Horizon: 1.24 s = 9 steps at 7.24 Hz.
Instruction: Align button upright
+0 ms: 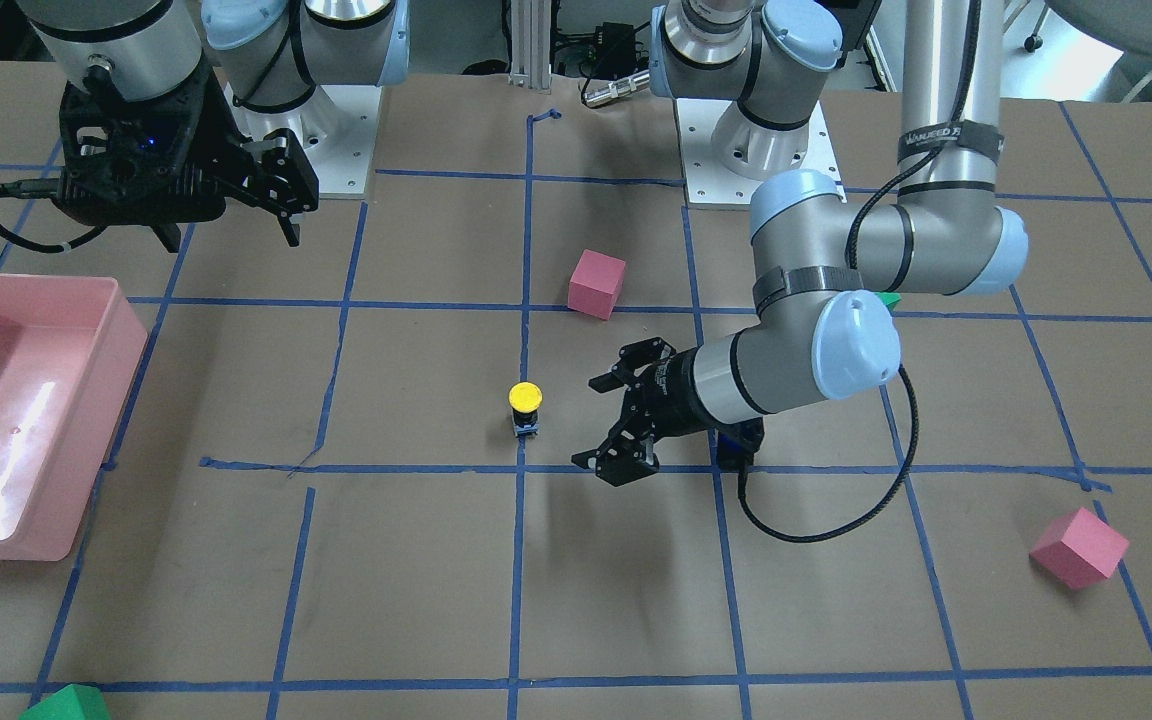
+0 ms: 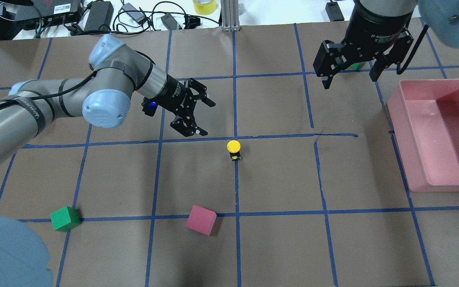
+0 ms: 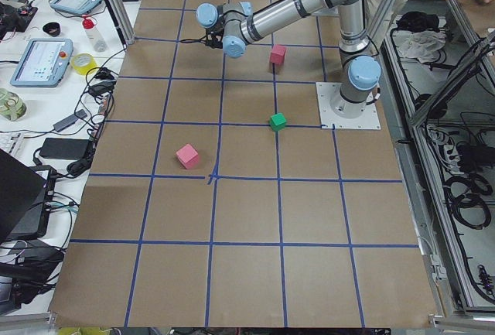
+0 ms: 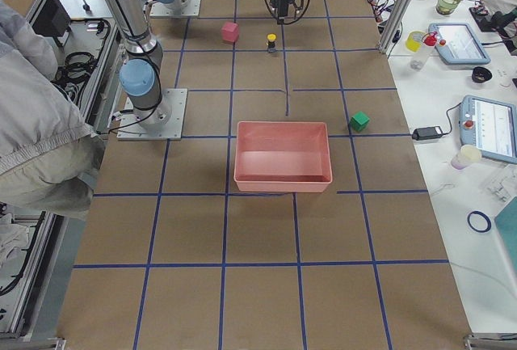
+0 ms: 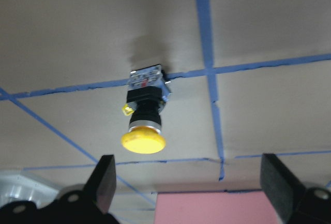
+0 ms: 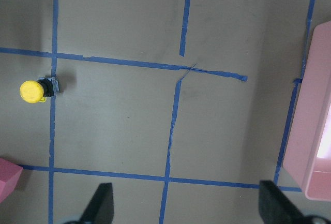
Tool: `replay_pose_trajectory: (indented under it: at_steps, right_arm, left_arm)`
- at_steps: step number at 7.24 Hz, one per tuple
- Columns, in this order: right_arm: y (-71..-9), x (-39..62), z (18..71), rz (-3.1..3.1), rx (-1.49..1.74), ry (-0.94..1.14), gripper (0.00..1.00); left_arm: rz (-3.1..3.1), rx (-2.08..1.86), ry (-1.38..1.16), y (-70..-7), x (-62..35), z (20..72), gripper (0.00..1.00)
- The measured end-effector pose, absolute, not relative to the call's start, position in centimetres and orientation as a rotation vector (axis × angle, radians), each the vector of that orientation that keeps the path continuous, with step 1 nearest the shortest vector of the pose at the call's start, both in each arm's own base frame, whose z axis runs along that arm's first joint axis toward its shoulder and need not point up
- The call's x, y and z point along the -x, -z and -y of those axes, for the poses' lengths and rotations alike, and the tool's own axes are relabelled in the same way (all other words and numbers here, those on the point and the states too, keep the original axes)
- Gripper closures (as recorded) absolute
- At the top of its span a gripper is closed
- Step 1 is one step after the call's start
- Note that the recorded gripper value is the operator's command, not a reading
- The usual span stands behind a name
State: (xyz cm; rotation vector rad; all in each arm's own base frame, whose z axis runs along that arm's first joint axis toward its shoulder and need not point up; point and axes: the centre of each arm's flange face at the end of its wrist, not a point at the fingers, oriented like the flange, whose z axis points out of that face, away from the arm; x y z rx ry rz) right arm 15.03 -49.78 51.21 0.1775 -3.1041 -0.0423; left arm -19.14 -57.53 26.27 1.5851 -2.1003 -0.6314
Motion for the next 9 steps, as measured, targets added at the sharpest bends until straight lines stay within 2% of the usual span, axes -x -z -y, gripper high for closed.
replay_pose_trajectory:
  at_steps: [3,7,9]
  right_arm:
    - [-51.2,-15.0,49.8,3.105,-0.174,0.043,0.00]
    - [-51.2,-15.0,49.8,3.105,-0.172,0.042,0.00]
    - [-51.2,-15.0,49.8,3.105,-0.172,0.043,0.00]
  left_arm:
    - [2.708,-1.141,0.119,-32.9,12.2,58.2,0.00]
    - [3.083,-0.623,-0.047,-47.3,5.1,56.6,0.00]
    - [3.128,-0.482,-0.096,-50.0,4.9,55.1,0.00]
